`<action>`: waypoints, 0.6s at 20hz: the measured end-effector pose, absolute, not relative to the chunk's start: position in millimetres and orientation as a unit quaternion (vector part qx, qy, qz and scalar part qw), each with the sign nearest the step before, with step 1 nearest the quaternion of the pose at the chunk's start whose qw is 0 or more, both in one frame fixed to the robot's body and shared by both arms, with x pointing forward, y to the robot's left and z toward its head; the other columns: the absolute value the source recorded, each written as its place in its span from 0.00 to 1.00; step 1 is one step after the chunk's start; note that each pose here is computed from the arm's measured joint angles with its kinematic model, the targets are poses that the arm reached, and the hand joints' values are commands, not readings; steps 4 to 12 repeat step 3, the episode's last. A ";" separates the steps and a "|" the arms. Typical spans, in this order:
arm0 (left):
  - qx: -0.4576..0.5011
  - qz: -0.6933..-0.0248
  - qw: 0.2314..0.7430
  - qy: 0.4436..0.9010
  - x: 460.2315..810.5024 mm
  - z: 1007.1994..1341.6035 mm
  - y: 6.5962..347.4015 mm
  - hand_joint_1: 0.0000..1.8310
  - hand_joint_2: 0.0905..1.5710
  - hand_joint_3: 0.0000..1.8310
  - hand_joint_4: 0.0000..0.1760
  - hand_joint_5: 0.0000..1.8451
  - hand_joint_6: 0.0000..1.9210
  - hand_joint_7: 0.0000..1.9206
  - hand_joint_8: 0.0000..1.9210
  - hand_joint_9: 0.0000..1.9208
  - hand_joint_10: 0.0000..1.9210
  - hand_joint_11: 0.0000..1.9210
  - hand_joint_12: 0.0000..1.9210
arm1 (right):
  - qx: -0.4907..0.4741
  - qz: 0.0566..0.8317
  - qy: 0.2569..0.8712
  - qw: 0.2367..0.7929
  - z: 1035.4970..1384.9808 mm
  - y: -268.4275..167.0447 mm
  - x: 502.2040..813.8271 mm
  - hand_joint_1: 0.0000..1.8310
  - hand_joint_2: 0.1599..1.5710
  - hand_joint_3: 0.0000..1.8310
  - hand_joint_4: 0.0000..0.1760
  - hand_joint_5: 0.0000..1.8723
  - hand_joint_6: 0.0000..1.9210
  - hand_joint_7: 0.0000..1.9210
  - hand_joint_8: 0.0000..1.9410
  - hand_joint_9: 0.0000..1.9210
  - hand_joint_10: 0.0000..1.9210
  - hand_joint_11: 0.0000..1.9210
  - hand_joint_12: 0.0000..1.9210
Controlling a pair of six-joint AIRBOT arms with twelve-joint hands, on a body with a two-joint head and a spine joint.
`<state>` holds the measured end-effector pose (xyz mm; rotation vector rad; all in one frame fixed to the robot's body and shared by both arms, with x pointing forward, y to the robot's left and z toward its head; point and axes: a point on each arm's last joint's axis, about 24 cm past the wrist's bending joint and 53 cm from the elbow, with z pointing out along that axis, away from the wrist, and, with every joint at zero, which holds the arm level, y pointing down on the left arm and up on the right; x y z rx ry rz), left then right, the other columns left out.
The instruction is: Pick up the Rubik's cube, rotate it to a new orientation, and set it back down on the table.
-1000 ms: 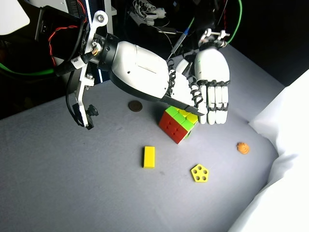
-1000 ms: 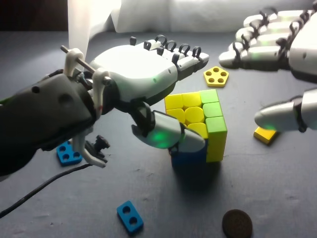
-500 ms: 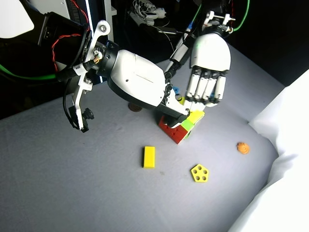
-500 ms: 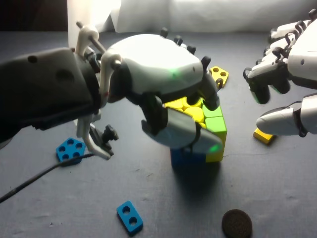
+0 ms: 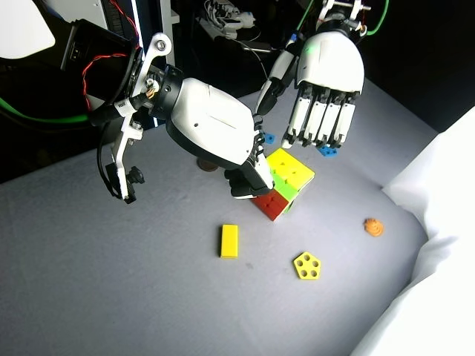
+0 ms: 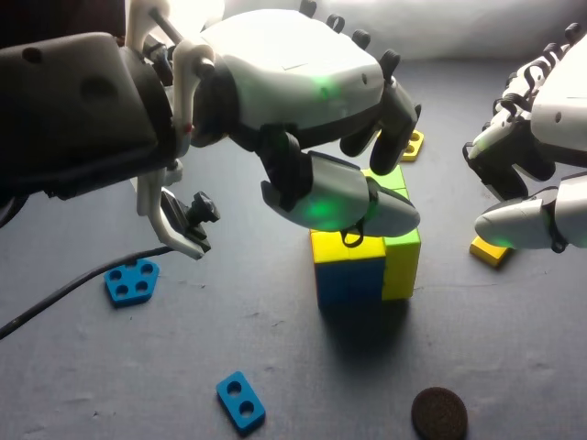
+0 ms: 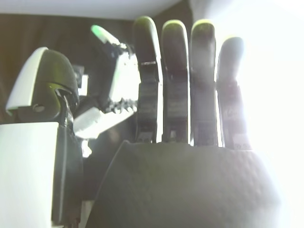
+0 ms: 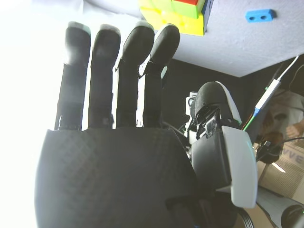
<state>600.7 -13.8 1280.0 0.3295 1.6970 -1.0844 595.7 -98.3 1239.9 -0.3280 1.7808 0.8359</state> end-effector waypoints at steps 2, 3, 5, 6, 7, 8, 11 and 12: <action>0.140 -0.454 0.529 0.704 602.0 1286.9 -13.4 0.20 0.75 0.00 0.00 0.33 0.55 0.31 0.76 0.30 0.80 0.19 0.92 | -0.138 0.352 0.750 0.543 1239.9 -98.3 595.7 0.02 0.80 0.00 0.00 0.39 0.68 0.42 0.82 0.32 0.95 0.27 1.00; 0.141 -0.454 0.531 0.701 602.3 1289.7 -13.3 0.20 0.75 0.00 0.00 0.33 0.52 0.32 0.74 0.30 0.79 0.19 0.92 | -0.138 0.352 0.750 0.543 1239.8 -98.3 595.8 0.02 0.80 0.00 0.00 0.38 0.69 0.41 0.82 0.32 0.96 0.27 1.00; 0.141 -0.454 0.531 0.701 602.3 1289.7 -13.3 0.20 0.75 0.00 0.00 0.33 0.52 0.32 0.74 0.30 0.79 0.19 0.92 | -0.138 0.352 0.750 0.543 1239.8 -98.3 595.8 0.02 0.80 0.00 0.00 0.38 0.69 0.41 0.82 0.32 0.96 0.27 1.00; 0.141 -0.454 0.531 0.701 602.3 1289.7 -13.3 0.20 0.75 0.00 0.00 0.33 0.52 0.32 0.74 0.30 0.79 0.19 0.92 | -0.138 0.352 0.750 0.543 1239.8 -98.3 595.8 0.02 0.80 0.00 0.00 0.38 0.69 0.41 0.82 0.32 0.96 0.27 1.00; 0.141 -0.454 0.531 0.701 602.3 1289.7 -13.3 0.20 0.75 0.00 0.00 0.33 0.52 0.32 0.74 0.30 0.79 0.19 0.92 | -0.138 0.352 0.750 0.543 1239.8 -98.3 595.8 0.02 0.80 0.00 0.00 0.38 0.69 0.41 0.82 0.32 0.96 0.27 1.00; 0.141 -0.454 0.531 0.701 602.3 1289.7 -13.3 0.20 0.75 0.00 0.00 0.33 0.52 0.32 0.74 0.30 0.79 0.19 0.92 | -0.138 0.352 0.750 0.543 1239.8 -98.3 595.8 0.02 0.80 0.00 0.00 0.38 0.69 0.41 0.82 0.32 0.96 0.27 1.00; 0.141 -0.454 0.531 0.701 602.3 1289.7 -13.3 0.20 0.75 0.00 0.00 0.33 0.52 0.32 0.74 0.30 0.79 0.19 0.92 | -0.138 0.352 0.750 0.543 1239.8 -98.3 595.8 0.02 0.80 0.00 0.00 0.38 0.69 0.41 0.82 0.32 0.96 0.27 1.00; 0.141 -0.454 0.531 0.701 602.3 1289.7 -13.3 0.20 0.75 0.00 0.00 0.33 0.52 0.32 0.74 0.30 0.79 0.19 0.92 | -0.138 0.352 0.750 0.543 1239.8 -98.3 595.8 0.02 0.80 0.00 0.00 0.38 0.69 0.41 0.82 0.32 0.96 0.27 1.00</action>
